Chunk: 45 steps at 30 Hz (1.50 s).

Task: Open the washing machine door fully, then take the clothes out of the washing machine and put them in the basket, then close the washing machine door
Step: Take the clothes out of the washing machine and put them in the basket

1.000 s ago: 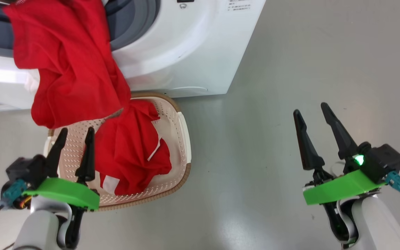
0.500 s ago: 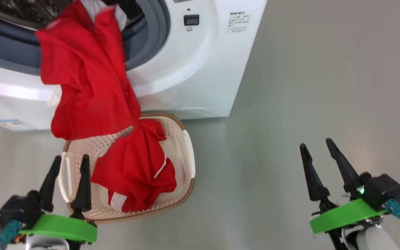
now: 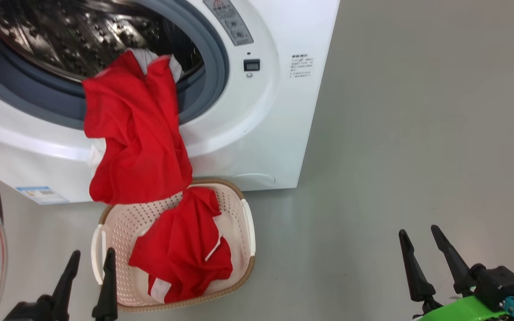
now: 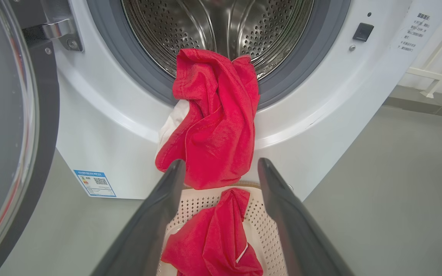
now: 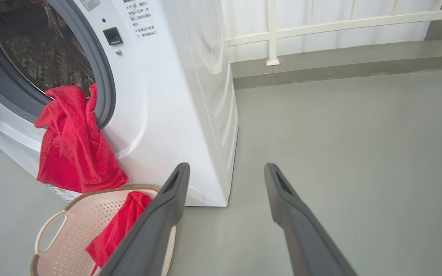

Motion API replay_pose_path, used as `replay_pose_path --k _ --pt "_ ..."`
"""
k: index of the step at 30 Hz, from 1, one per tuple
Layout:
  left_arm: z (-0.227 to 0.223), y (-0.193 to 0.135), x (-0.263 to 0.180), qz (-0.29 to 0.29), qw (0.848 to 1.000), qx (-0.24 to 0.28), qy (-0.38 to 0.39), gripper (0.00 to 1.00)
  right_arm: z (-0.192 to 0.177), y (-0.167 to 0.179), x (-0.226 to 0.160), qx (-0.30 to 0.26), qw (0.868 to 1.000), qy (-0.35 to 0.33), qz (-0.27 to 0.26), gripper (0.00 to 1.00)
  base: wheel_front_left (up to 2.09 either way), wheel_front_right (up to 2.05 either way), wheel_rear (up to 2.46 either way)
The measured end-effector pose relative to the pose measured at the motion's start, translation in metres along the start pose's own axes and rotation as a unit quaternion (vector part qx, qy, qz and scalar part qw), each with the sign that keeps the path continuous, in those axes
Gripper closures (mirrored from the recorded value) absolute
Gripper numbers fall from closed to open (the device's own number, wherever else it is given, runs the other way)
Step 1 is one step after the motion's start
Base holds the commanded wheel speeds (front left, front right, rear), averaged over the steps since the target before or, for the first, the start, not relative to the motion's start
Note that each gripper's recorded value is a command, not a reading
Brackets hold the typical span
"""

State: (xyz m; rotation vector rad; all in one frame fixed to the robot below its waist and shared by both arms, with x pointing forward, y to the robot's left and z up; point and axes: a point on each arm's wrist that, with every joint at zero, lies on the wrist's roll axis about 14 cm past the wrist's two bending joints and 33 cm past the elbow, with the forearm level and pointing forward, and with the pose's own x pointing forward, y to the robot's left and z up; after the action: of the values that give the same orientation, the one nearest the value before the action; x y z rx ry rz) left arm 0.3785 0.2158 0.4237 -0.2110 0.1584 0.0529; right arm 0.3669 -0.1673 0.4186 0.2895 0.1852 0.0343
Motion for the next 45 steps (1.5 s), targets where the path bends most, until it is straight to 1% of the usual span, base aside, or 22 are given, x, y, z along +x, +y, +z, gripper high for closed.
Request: replay_pose_path --k 7,25,32,33,34,37,39,45 --pt "0.007 0.000 -0.013 0.002 1.000 0.000 -0.013 0.00 0.007 -0.006 -0.011 0.000 1.000 -0.011 -0.011 0.00 0.00 0.00 0.00" --pt "0.011 -0.003 -0.005 0.002 1.000 -0.002 -0.020 0.00 0.002 -0.007 -0.008 0.005 1.000 -0.004 -0.013 0.00 0.00 0.00 0.00" --pt "0.039 -0.022 0.041 -0.031 0.998 0.006 -0.058 0.00 -0.006 -0.006 -0.002 0.007 1.000 0.008 -0.011 0.00 0.00 0.00 0.00" --pt "0.039 -0.022 0.041 -0.031 0.998 0.006 -0.058 0.00 -0.006 -0.006 -0.002 0.007 1.000 0.008 -0.011 0.00 0.00 0.00 0.00" --pt "0.040 -0.023 0.057 -0.035 0.998 0.007 -0.055 0.00 -0.006 -0.003 0.003 0.012 1.000 0.008 -0.008 0.00 0.00 0.00 0.00" --pt "0.041 -0.029 0.083 -0.044 0.998 0.005 -0.047 0.00 -0.004 0.000 0.011 0.021 1.000 0.004 -0.004 0.00 0.00 0.00 0.00" --pt "0.042 -0.032 0.102 -0.052 0.998 0.014 -0.039 0.00 -0.005 -0.001 0.014 0.025 1.000 0.004 -0.005 0.00 0.00 0.00 0.00" --pt "0.043 -0.039 0.151 -0.064 0.998 0.021 -0.019 0.00 -0.011 -0.003 0.021 0.032 0.999 0.011 -0.009 0.00 0.00 0.00 0.00"
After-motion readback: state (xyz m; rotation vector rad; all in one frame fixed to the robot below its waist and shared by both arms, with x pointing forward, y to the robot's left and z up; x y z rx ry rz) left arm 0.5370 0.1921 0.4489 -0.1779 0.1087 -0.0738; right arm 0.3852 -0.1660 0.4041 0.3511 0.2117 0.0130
